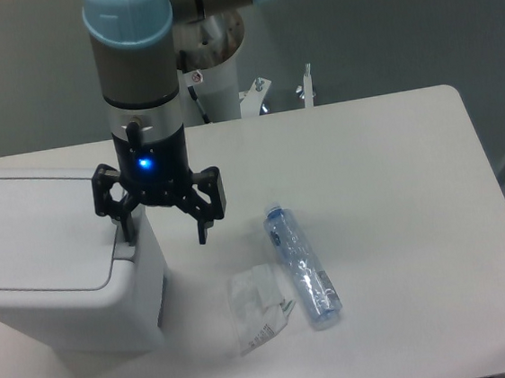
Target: Open the trash can
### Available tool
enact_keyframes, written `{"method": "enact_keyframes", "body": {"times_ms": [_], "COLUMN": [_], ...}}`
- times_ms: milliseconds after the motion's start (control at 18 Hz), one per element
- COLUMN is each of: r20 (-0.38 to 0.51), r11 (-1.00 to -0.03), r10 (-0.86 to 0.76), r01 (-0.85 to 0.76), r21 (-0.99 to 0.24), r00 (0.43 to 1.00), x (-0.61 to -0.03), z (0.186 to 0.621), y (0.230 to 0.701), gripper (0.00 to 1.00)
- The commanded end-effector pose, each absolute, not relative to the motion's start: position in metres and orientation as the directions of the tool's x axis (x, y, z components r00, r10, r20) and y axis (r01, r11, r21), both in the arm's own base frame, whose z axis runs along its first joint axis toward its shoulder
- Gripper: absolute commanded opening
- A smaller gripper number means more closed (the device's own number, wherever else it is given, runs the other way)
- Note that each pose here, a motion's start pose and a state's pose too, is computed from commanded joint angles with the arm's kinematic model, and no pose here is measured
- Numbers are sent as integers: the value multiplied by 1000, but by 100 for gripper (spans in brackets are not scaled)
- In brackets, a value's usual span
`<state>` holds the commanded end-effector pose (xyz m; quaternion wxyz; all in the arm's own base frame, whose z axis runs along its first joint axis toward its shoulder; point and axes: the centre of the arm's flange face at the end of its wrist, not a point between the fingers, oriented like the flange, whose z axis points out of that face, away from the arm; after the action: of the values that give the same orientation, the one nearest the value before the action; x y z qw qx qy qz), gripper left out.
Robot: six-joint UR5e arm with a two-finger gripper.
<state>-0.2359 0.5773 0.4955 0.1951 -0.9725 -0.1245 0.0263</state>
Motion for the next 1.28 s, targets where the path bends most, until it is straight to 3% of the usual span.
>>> {"method": "enact_keyframes", "body": {"times_ms": [1278], "r20": [-3], "r11": [-893], "r10": [249], "r01": [228], "r21": [-388], "r00": [968], "x": [-236], "z": [497], "y": [578], "gripper": [100]}}
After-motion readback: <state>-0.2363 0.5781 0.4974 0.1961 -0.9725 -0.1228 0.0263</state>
